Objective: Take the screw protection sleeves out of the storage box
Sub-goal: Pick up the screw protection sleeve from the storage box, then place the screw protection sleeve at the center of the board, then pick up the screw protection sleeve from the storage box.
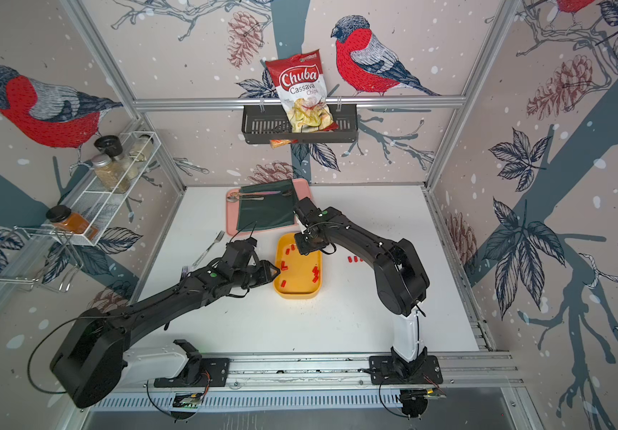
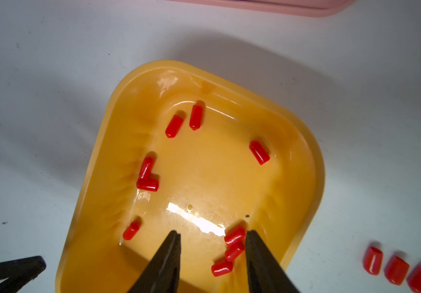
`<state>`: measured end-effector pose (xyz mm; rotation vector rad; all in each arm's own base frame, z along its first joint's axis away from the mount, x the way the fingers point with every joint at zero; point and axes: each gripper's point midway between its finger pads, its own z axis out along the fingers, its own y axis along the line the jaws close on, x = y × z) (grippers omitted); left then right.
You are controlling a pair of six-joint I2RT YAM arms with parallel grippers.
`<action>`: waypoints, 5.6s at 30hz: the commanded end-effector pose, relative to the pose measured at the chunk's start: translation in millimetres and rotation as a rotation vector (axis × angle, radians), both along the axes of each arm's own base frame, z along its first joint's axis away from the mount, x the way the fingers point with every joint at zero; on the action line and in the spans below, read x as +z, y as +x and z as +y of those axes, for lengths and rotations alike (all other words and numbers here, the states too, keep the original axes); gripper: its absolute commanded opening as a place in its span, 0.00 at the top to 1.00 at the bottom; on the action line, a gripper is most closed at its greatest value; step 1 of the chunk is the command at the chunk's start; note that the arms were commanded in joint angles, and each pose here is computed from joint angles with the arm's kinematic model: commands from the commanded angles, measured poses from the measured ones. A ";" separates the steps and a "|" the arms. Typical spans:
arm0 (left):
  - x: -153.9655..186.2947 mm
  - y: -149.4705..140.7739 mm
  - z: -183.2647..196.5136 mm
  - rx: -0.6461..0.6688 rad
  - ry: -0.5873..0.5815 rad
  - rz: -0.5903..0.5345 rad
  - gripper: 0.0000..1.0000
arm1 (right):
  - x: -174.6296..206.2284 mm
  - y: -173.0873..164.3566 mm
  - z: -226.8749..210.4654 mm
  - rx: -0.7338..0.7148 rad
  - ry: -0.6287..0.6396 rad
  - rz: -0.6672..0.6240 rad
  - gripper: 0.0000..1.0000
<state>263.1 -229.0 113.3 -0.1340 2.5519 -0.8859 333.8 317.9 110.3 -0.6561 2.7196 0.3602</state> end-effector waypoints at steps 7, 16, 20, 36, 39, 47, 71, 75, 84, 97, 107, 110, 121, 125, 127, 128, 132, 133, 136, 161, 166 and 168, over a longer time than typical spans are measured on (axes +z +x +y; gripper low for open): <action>49.2 31.3 -4.2 -0.087 0.183 -0.144 0.58 | 32.9 33.7 -47.8 -0.260 0.151 0.005 0.52; 30.6 44.9 -35.0 -0.343 0.459 -0.207 0.60 | 36.8 32.9 -64.6 -0.310 0.205 0.011 0.52; -1.9 43.0 -48.6 -0.506 0.663 -0.194 0.63 | 34.3 32.0 -66.8 -0.315 0.204 0.014 0.52; -66.1 47.8 -41.8 -0.621 0.836 -0.063 0.72 | 37.9 34.0 -100.7 -0.380 0.203 0.004 0.52; -72.8 47.6 -43.1 -0.630 0.838 -0.049 0.72 | 36.5 33.8 -102.7 -0.382 0.197 0.004 0.52; -66.8 50.7 -38.9 -0.608 0.869 -0.036 0.70 | 29.4 30.9 -106.6 -0.381 0.178 0.015 0.51; -91.5 57.4 -14.2 -0.569 0.960 0.038 0.71 | 29.3 31.1 -131.0 -0.427 0.193 0.011 0.51; -98.2 57.0 -10.5 -0.568 0.963 0.059 0.76 | 26.5 29.4 -132.3 -0.425 0.184 0.015 0.51; -98.9 59.3 -13.8 -0.547 0.938 0.074 0.92 | 23.2 27.5 -133.0 -0.422 0.178 0.019 0.51; -5.4 77.3 -24.0 -0.326 0.654 0.009 0.97 | 22.2 27.6 -133.8 -0.422 0.174 0.016 0.51; -32.7 85.7 110.7 -0.004 0.519 0.116 0.97 | 19.6 28.5 -128.5 -0.413 0.185 0.024 0.51; -54.8 85.1 119.5 0.005 0.520 0.133 0.97 | 18.8 28.6 -127.1 -0.412 0.185 0.029 0.51; -94.2 88.8 117.3 -0.003 0.521 0.158 0.93 | 17.8 24.0 -124.0 -0.401 0.174 0.031 0.51; -92.4 88.3 117.0 -0.009 0.522 0.153 0.82 | 17.7 22.8 -125.0 -0.403 0.171 0.032 0.51; -86.5 88.9 116.3 -0.002 0.513 0.143 0.79 | 18.8 22.9 -125.1 -0.403 0.172 0.029 0.51; -82.3 89.2 115.5 -0.002 0.511 0.136 0.78 | 19.2 22.6 -124.5 -0.401 0.173 0.028 0.51; -60.8 90.8 109.5 0.000 0.490 0.108 0.74 | 19.9 23.8 -124.4 -0.403 0.177 0.026 0.51; -53.6 91.2 106.7 -0.001 0.483 0.098 0.73 | 19.6 23.7 -124.3 -0.403 0.177 0.027 0.51; -24.9 91.4 88.1 -0.011 0.431 0.056 0.72 | 20.8 24.4 -124.3 -0.406 0.179 0.024 0.51; -63.5 80.2 -19.0 -0.212 0.739 0.055 0.70 | 14.6 16.6 -137.3 -0.437 0.219 0.042 0.51; -75.7 82.9 -15.0 -0.217 0.781 0.065 0.70 | 14.5 15.2 -142.4 -0.448 0.222 0.040 0.51; -79.6 84.1 -14.9 -0.219 0.789 0.064 0.70 | 14.3 15.3 -143.4 -0.448 0.222 0.038 0.51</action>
